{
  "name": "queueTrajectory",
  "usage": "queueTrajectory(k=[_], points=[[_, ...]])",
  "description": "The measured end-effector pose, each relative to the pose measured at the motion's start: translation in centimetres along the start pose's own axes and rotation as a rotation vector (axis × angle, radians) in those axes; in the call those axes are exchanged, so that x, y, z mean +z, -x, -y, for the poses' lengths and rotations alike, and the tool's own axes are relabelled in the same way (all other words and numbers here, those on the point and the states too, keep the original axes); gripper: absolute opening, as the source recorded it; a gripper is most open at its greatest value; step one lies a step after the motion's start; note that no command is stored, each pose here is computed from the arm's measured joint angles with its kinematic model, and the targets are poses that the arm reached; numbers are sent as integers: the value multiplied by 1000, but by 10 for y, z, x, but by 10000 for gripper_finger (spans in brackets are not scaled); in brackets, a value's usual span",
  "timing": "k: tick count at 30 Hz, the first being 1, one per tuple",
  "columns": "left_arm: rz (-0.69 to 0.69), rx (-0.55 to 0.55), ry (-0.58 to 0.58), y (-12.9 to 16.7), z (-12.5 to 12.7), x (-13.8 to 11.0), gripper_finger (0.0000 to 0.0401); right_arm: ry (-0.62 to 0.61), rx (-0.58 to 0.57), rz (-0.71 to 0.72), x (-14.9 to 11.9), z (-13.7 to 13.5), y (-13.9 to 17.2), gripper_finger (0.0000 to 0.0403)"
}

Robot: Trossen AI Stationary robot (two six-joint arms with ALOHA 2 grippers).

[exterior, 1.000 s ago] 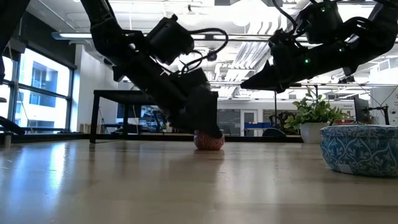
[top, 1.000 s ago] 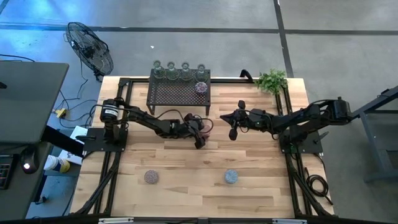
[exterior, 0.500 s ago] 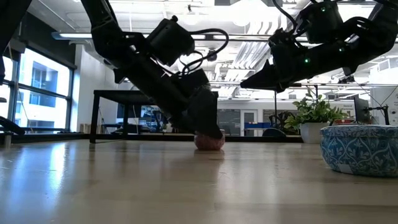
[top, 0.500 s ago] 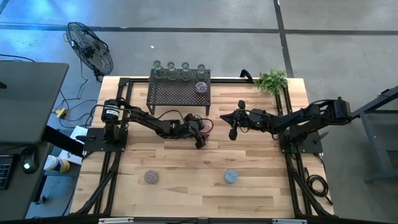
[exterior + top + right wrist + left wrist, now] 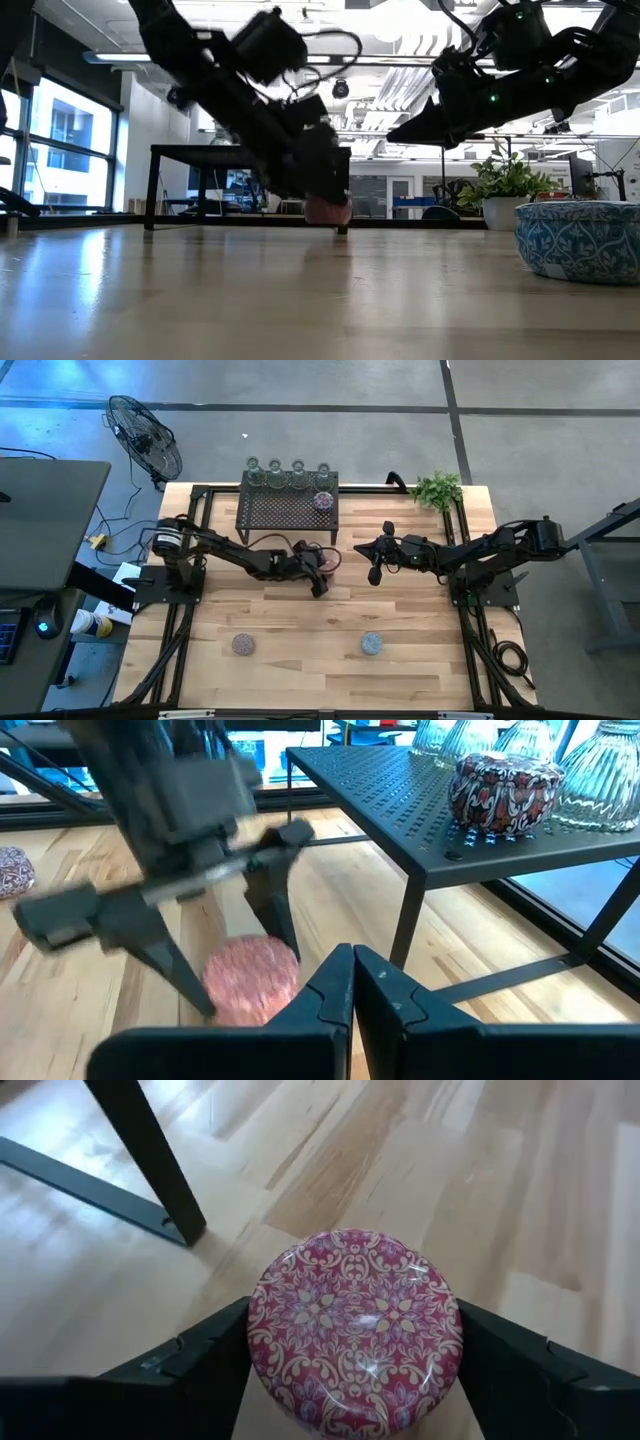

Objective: Pick & Place candle stick holders
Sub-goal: Put the pink scented candle on the shelf

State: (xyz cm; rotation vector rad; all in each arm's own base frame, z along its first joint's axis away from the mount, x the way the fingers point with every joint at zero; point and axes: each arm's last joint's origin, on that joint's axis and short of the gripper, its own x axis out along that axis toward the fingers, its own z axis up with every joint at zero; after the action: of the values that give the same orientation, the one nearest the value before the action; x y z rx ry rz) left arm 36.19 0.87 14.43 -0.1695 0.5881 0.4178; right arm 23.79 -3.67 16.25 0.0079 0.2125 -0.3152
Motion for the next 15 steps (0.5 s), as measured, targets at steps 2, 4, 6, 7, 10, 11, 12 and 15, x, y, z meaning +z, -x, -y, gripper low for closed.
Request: queueTrajectory(k=[2,4,6,7,10,11,12,15], points=[[-4,-17,-4,10,2,5,288,1,0,-3,0,0,0,2],[-10,-37,-15,22,6,10,285,2,0,-7,-1,0,0,1],[10,-62,-19,36,11,17,285,8,0,-7,-1,0,0,1],[14,-71,-23,44,12,21,285,10,0,-8,-1,0,0,2],[38,-97,-25,69,14,32,288,12,0,-8,-1,0,0,2],[41,-98,-23,77,12,36,289,13,0,-8,-1,0,0,1],[56,-101,-9,84,9,41,289,13,0,-8,-1,0,0,1],[115,-40,46,105,-6,56,289,13,0,-9,-1,0,0,2]])
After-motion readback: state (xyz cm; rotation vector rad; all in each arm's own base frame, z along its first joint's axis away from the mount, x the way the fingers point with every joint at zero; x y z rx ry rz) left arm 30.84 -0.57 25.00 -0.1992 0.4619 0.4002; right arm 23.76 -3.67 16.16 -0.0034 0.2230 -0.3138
